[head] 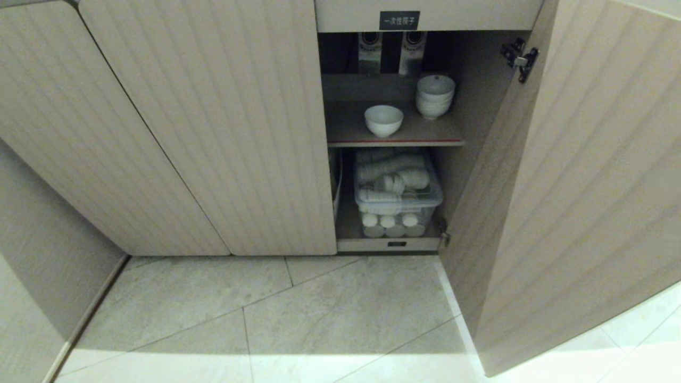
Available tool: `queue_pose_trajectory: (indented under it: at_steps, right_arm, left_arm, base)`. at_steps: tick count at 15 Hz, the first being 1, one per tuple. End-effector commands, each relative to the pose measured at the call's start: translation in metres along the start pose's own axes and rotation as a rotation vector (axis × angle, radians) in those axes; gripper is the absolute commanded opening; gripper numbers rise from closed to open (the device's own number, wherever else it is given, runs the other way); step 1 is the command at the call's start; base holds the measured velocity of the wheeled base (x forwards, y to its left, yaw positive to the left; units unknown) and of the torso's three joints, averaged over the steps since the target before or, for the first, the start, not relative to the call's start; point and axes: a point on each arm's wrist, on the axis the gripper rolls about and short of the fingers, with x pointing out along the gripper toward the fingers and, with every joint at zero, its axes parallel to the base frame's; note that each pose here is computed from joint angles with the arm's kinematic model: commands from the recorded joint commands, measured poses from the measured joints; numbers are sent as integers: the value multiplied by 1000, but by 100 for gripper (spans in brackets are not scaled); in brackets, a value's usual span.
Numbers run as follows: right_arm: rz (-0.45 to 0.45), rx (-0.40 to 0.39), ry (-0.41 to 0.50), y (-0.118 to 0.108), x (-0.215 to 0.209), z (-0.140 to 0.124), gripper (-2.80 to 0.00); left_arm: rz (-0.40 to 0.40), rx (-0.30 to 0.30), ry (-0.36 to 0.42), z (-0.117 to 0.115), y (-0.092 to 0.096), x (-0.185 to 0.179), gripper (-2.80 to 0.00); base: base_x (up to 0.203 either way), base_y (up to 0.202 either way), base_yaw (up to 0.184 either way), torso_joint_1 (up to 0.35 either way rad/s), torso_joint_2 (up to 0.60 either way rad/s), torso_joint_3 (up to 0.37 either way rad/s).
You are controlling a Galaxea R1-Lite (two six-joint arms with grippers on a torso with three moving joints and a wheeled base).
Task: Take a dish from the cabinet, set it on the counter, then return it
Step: Close the cabinet door
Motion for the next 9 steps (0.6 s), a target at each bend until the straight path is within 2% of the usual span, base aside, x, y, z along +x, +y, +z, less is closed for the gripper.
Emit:
queue_pose_trajectory:
  at_steps: [1, 4, 7, 9]
  right_arm:
    - [-72, -7, 15, 11, 17, 6, -280]
    - [-162, 12, 25, 22, 40, 10, -280]
    - [-156, 37, 39, 24, 45, 8, -280]
    - [-93, 34, 63, 25, 45, 5, -280]
  left_arm:
    - [-1, -1, -1, 0, 0, 0, -280]
    - [0, -1, -1, 0, 0, 0, -280]
    - [-2, -1, -1, 0, 0, 0, -280]
    - [0, -1, -1, 0, 0, 0, -280]
  base:
    - [0, 0, 0, 0, 0, 0]
    - [0, 0, 0, 0, 0, 0]
    - [0, 0, 0, 0, 0, 0]
    - [0, 0, 0, 0, 0, 0]
